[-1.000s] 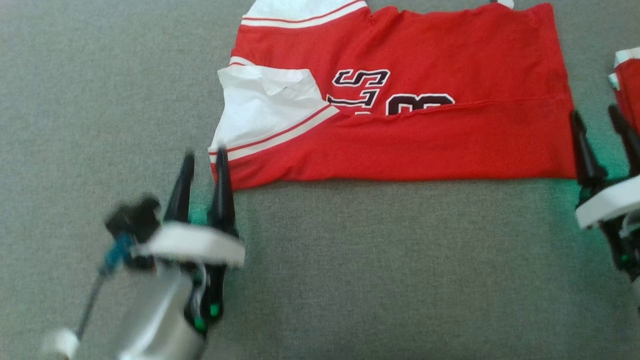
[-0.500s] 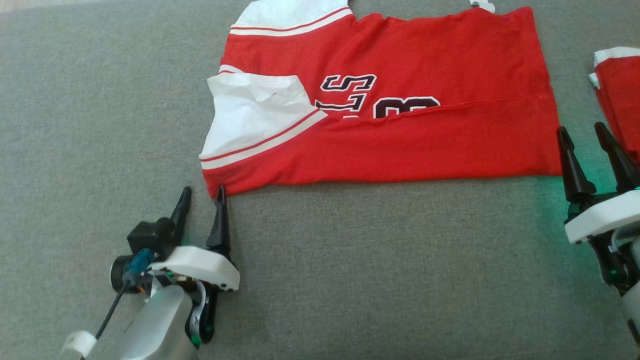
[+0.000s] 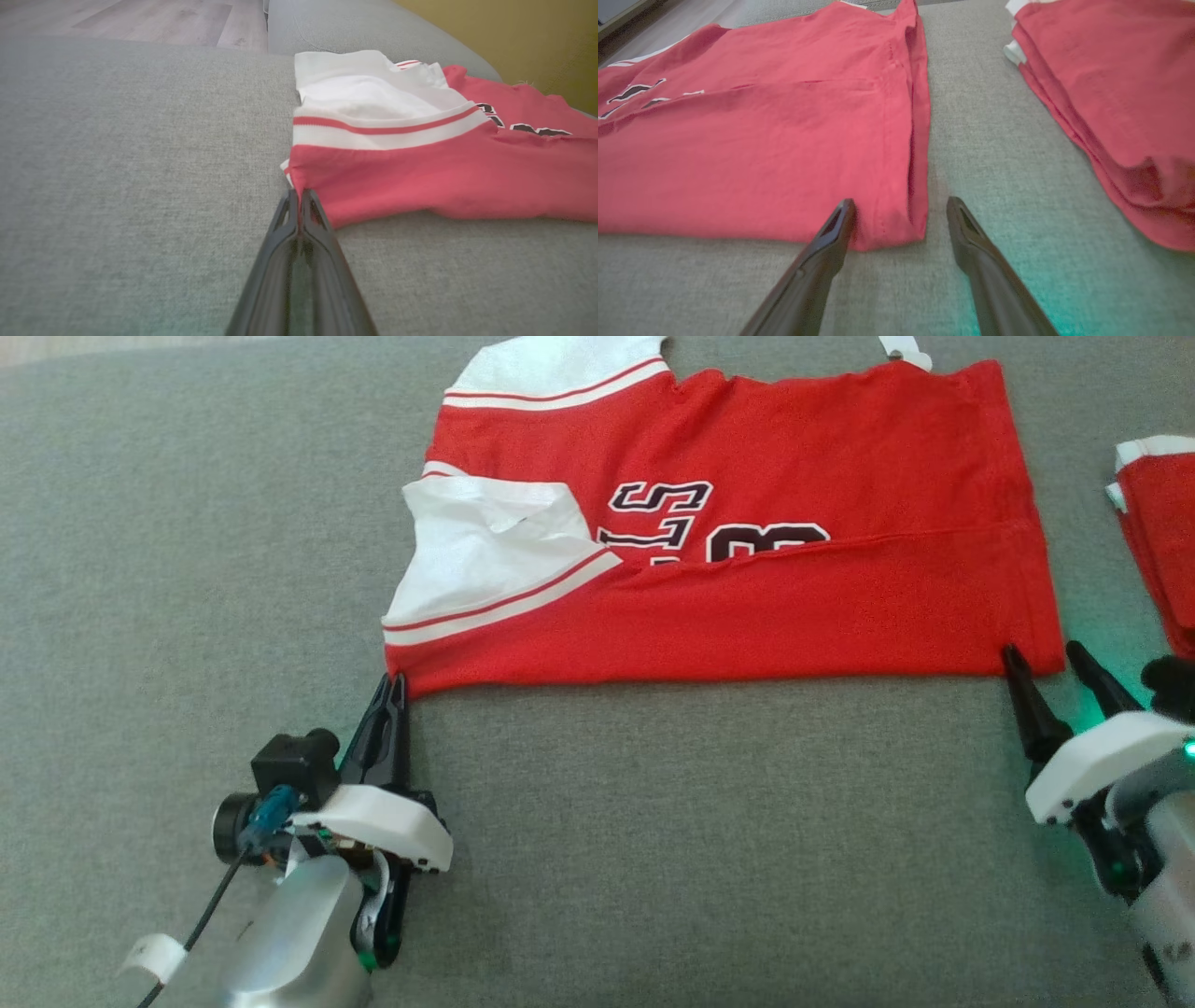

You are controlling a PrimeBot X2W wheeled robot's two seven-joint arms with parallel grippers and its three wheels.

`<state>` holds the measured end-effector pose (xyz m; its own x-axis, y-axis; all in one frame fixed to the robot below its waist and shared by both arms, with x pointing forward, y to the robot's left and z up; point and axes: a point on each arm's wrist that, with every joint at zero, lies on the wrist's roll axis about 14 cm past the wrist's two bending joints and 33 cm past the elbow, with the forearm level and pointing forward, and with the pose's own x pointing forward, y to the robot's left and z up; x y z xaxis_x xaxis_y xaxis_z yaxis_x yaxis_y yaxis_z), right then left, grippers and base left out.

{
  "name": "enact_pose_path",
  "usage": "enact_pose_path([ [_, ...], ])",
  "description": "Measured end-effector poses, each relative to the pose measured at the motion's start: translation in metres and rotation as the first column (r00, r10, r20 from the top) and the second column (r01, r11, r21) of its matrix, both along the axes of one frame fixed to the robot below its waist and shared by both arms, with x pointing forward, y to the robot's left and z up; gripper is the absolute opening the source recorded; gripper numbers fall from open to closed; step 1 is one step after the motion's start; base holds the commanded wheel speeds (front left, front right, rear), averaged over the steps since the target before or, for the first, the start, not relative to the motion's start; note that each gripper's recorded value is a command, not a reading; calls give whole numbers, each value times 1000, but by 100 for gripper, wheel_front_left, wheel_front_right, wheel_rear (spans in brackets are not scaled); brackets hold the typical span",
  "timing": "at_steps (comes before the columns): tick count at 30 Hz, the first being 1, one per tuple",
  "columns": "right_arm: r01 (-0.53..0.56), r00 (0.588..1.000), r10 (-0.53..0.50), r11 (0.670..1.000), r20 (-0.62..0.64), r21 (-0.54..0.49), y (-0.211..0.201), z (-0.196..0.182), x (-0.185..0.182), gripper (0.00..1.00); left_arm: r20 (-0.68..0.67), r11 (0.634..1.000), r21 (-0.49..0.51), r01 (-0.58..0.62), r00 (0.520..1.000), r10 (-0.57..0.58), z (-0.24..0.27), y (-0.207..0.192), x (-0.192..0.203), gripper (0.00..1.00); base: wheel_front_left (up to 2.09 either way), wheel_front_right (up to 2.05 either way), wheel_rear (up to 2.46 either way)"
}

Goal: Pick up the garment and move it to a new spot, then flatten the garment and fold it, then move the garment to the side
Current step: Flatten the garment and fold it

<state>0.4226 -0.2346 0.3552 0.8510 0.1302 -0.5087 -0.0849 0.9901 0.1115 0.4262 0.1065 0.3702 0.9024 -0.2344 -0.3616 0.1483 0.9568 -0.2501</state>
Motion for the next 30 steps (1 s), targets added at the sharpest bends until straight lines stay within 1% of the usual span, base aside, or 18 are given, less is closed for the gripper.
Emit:
enact_pose_path([
  [1,1,1000,-1,1000,-10,1,1,-1,2,100,5,1000,2,-1,1000,1,2,1,0,0,0,0,0],
  [2,2,1000,-2,1000,-22,1,1,-2,4,69,13,1000,4,-1,1000,1,4,1,0,0,0,0,0],
  [3,-1,999,0,1000,-35,-1,2,-2,7,69,20,1000,2,-3,1000,3,6,2,1,0,0,0,0],
  [4,-4,999,4,1000,-41,-1,3,-1,10,38,28,1000,-1,-6,1000,6,9,2,1,0,0,0,0],
  [5,-7,999,7,1000,-40,4,5,0,12,2,38,1000,-3,-7,999,7,12,3,1,0,0,0,0],
  [6,-10,999,11,1000,-42,10,8,0,13,0,48,1000,-3,-8,999,8,16,3,2,0,0,0,0],
  [9,-28,998,29,999,-52,25,15,2,10,0,78,1000,-8,-7,997,7,26,3,0,0,0,0,0],
  [12,-39,998,40,999,-46,18,12,7,3,0,88,1000,-20,-4,996,5,31,1,-13,0,0,0,0],
  [18,-40,997,41,999,-72,10,0,7,-31,0,44,999,-37,-18,999,20,24,1,-64,0,0,0,0],
  [23,-64,995,64,998,-70,9,0,12,-52,0,11,998,-52,-27,1000,27,24,-1,-104,0,0,0,0],
  [30,-64,991,63,998,-121,-2,-11,4,-89,0,-48,997,-70,-38,998,35,26,-4,-155,0,0,0,0],
])
